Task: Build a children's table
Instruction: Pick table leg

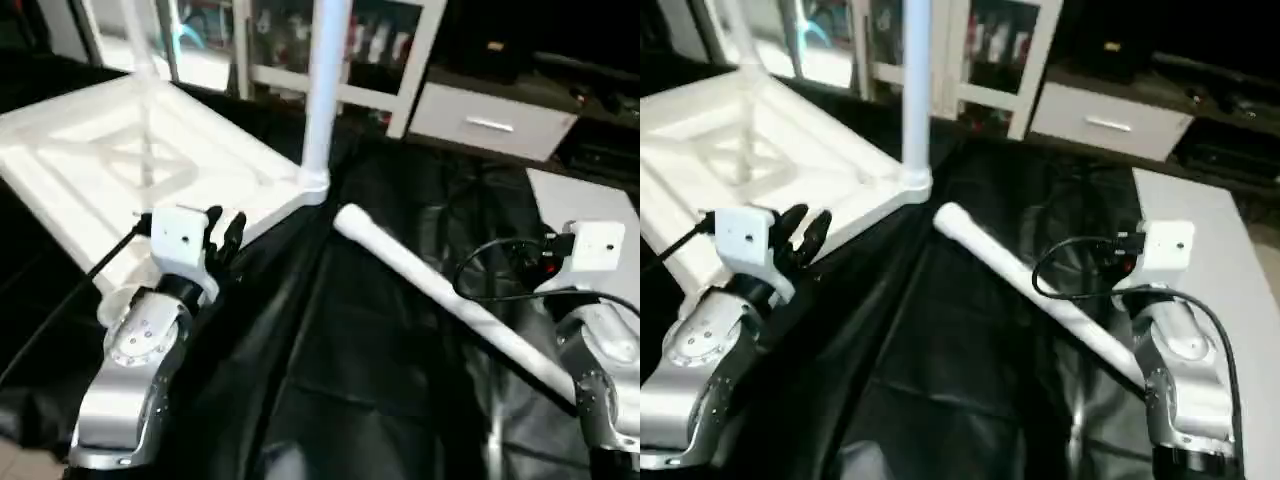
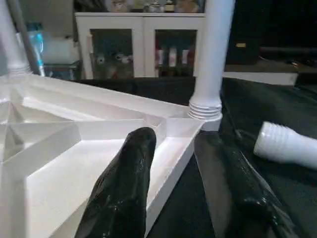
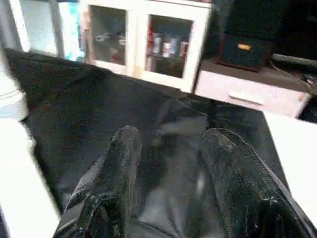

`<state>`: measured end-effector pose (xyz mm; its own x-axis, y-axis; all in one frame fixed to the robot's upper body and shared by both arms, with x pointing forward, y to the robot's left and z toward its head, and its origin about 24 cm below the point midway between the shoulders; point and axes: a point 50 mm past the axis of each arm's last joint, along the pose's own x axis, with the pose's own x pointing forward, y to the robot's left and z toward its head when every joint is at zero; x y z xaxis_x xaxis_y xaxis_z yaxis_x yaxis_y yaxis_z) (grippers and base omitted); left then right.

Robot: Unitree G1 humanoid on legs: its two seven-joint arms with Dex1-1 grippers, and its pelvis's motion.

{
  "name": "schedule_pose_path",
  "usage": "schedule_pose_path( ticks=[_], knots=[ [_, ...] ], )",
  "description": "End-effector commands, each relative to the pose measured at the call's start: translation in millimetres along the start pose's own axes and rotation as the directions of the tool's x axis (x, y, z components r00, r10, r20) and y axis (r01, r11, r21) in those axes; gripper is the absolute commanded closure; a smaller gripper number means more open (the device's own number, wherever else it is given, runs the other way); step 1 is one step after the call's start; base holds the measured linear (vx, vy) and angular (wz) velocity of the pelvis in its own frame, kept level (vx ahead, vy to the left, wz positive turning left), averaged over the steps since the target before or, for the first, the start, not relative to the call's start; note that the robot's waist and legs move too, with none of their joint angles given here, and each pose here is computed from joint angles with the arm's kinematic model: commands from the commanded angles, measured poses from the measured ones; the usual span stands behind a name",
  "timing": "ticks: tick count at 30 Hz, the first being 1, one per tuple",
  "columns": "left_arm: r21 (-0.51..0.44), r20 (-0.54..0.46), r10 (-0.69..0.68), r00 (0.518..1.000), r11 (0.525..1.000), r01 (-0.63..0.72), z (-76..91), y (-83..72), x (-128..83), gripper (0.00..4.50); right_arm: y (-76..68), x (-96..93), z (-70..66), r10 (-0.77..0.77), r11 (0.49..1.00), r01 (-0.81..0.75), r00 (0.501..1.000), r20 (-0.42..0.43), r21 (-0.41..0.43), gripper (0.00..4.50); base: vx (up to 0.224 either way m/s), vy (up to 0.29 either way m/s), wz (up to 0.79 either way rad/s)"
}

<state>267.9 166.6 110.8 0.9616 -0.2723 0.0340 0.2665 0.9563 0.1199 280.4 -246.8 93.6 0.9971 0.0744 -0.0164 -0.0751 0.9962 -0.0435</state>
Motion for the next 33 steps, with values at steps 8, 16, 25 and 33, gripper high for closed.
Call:
schedule_pose_path(
  ticks=[8, 16, 25, 33],
  knots=[
    [-0.031, -0.019, -0.563, 0.826, 0.826, 0.562, 5.4, -36.0, -18, 2.78, -48.9, 17.7, 3.1, 0.177, 0.939, -0.251, 0.940, -0.293, -0.237, 2.30, -0.038, 0.020, 0.05],
    [-0.041, -0.146, -0.754, 0.641, 0.652, 0.757, 1.8, -44.4, -35, 2.78, -72.0, 16.9, -19.4, 0.199, 0.816, -0.447, 0.812, -0.549, -0.366, 2.30, 0.000, 0.000, 0.00],
    [-0.063, -0.137, -0.772, 0.621, 0.633, 0.772, 5.6, -47.4, -42, 2.78, -92.7, -7.9, -34.7, 0.249, 0.734, -0.608, 0.656, -0.713, -0.303, 2.30, 0.000, 0.000, 0.00],
    [-0.072, -0.154, -0.776, 0.612, 0.627, 0.776, 3.6, -50.6, -42, 2.78, -104.0, -30.6, -39.7, 0.303, 0.641, -0.738, 0.495, -0.814, -0.210, 2.30, 0.000, 0.000, 0.00]
  ],
)
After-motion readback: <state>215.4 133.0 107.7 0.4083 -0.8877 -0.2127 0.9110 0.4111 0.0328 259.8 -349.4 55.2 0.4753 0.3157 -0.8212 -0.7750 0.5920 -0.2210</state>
